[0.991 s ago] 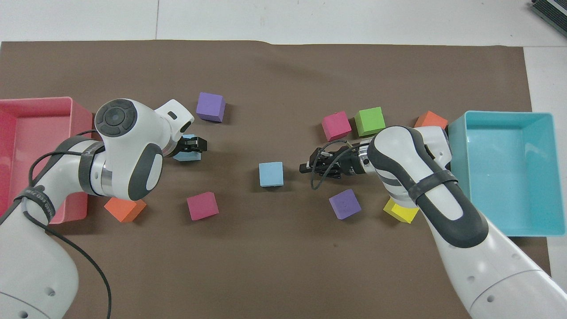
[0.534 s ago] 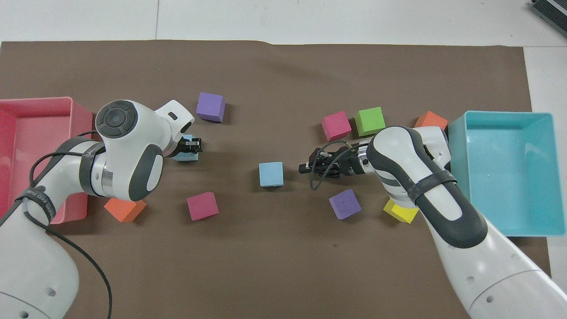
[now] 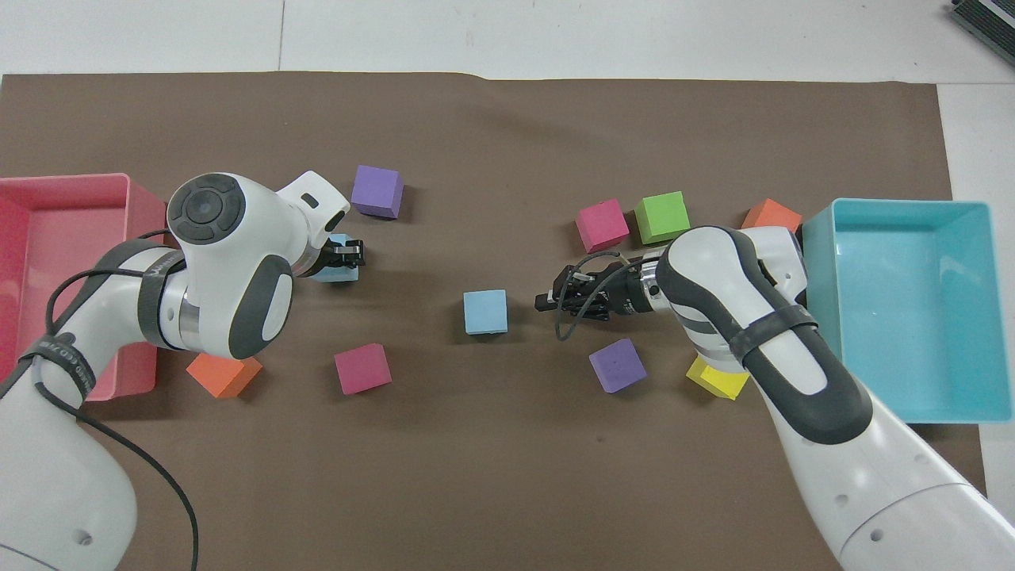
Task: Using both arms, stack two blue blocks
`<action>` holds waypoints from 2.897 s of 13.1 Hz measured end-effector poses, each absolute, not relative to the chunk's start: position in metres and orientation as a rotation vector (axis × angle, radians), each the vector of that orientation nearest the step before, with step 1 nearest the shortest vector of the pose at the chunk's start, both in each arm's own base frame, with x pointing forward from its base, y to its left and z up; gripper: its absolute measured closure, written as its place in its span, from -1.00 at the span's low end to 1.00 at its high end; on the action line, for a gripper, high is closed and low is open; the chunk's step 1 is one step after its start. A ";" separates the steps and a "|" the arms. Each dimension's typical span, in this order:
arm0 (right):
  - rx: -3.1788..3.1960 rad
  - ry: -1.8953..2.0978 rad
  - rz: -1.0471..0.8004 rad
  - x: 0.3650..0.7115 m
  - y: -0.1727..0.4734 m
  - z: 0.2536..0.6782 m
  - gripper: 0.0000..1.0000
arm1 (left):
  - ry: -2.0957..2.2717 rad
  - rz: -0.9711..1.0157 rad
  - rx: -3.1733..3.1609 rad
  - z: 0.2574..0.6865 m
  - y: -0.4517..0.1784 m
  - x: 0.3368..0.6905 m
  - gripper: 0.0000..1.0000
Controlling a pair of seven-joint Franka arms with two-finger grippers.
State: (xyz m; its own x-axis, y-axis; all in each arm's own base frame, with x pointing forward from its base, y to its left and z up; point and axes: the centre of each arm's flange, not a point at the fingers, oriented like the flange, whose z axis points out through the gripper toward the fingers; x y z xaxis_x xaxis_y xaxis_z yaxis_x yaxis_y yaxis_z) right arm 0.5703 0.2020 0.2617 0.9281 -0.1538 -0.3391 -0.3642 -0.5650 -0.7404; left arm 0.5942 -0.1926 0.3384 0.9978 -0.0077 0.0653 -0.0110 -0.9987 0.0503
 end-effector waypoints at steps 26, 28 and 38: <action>-2.176 0.369 0.303 0.568 0.202 0.259 0.98 | 0.020 0.082 3.093 0.380 -0.411 0.511 -0.12; -2.176 0.369 0.303 0.568 0.202 0.259 0.98 | 0.017 0.075 3.097 0.378 -0.412 0.509 -0.12; -2.177 0.369 0.303 0.568 0.202 0.259 0.98 | -0.002 0.049 3.110 0.370 -0.415 0.501 -0.12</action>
State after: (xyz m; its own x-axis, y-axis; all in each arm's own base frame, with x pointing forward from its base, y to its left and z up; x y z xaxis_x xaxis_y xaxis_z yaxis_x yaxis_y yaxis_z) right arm 0.5679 0.2023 0.2591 0.9262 -0.1529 -0.3447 -0.3680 -0.5669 -0.7370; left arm 0.5012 -0.4154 0.3705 0.9995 -0.0006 0.0316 -0.0016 -0.9995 0.0312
